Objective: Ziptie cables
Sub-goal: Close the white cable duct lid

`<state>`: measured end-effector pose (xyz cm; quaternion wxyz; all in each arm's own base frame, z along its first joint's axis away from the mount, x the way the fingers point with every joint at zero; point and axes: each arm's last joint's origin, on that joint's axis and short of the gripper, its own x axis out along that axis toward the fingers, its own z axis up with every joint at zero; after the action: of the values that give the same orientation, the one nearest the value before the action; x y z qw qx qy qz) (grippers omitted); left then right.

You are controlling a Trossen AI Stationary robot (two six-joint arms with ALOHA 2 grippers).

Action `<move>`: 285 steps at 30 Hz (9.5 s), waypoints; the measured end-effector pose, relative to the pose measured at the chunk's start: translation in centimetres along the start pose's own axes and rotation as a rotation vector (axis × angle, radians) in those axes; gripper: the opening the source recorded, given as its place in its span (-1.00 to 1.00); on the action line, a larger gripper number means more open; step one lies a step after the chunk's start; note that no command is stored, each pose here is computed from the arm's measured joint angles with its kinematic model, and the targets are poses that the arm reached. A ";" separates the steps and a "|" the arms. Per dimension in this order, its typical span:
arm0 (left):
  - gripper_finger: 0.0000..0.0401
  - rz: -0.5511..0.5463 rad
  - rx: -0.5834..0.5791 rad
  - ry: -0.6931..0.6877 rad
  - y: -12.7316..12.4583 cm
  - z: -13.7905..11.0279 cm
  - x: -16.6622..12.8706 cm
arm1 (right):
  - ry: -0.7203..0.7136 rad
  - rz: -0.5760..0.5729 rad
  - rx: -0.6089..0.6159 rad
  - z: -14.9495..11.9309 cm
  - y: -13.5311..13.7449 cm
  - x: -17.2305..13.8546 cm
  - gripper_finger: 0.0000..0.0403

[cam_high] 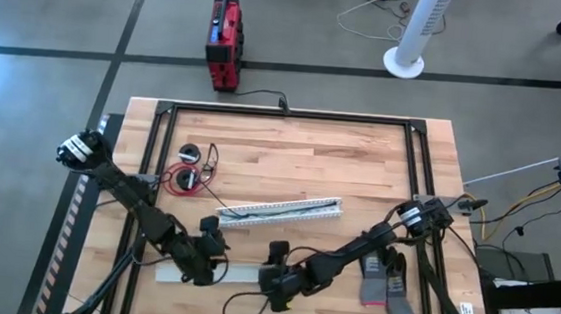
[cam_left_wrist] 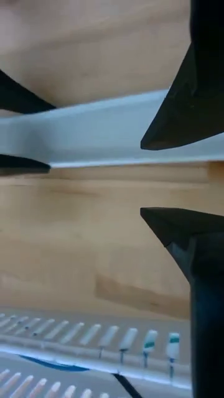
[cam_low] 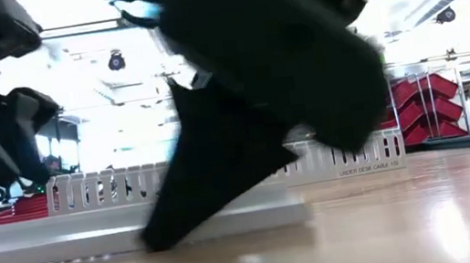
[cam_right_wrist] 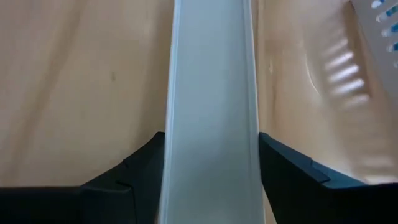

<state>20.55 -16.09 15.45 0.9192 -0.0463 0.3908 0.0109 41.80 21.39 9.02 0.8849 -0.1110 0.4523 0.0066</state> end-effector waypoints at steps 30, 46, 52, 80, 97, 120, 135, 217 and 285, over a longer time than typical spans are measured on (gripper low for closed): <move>0.53 -0.732 -0.388 0.275 7.1 9.4 0.5 | 0.051 -0.682 -0.822 1.2 4.7 -7.0 0.04; 0.66 -0.872 -0.480 0.299 6.5 10.0 2.0 | 0.204 -1.006 -1.038 1.5 3.9 -6.8 0.02; 0.66 -0.870 -0.445 0.284 6.4 10.0 2.7 | 0.195 -1.030 -1.005 1.5 3.8 -6.8 0.02; 0.53 -0.913 -0.294 0.201 6.3 9.9 3.1 | 0.244 -1.012 -1.102 1.6 3.9 -6.9 0.02; 0.52 -0.706 -0.265 0.179 6.9 8.9 3.7 | 0.122 -0.816 -0.904 1.6 3.4 -6.1 -0.43; -0.97 -0.557 -0.205 0.237 7.2 8.2 3.0 | -0.003 -0.678 -0.651 2.8 3.2 -7.4 -0.65; -1.00 0.116 0.074 -0.041 1.3 10.3 -0.1 | -0.003 -0.367 0.049 3.3 -0.5 -18.0 -0.15; -0.83 0.027 -0.405 0.477 0.8 -8.1 -4.9 | -0.589 0.036 0.296 -1.4 0.1 2.2 0.41; -0.84 0.258 -0.098 -0.081 -1.4 -5.6 -2.7 | -0.365 0.009 0.093 1.9 -4.8 7.6 0.09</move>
<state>14.78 -17.99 13.66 0.9218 -0.0397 0.3552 0.1500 48.35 16.41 4.93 0.9565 -0.0648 0.2844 0.0094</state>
